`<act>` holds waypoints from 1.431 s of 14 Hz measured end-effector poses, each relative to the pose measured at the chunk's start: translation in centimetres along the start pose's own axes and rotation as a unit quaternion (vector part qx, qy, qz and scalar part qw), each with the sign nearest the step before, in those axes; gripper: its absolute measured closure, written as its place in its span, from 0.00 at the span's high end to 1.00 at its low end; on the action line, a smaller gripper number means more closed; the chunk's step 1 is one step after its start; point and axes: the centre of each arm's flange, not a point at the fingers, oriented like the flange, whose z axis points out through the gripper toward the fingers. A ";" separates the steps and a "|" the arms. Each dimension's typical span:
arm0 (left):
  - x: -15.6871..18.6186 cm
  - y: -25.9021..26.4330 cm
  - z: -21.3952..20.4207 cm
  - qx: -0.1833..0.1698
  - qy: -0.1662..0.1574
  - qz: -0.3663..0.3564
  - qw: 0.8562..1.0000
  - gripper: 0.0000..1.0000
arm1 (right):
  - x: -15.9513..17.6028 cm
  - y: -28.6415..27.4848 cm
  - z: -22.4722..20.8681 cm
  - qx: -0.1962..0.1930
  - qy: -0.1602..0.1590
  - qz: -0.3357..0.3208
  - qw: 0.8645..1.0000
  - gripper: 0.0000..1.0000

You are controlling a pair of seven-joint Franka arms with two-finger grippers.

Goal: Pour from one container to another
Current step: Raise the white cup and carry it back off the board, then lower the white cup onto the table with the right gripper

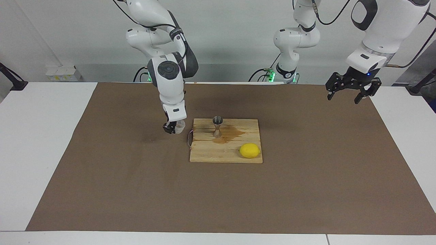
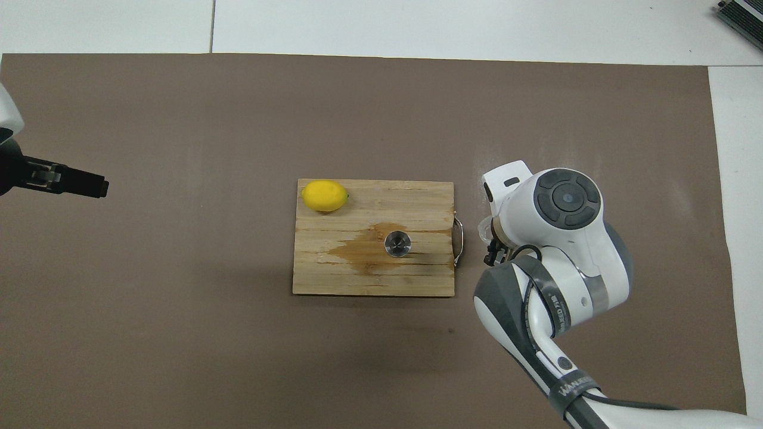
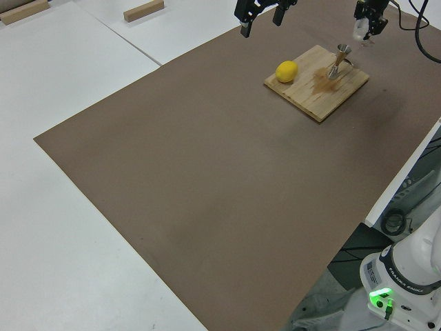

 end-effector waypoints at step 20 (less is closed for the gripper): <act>0.0 0.0 0.0 0.000 0.000 0.000 1.000 1.00 | -8.3 3.0 8.6 0.053 0.069 -0.155 0.984 0.59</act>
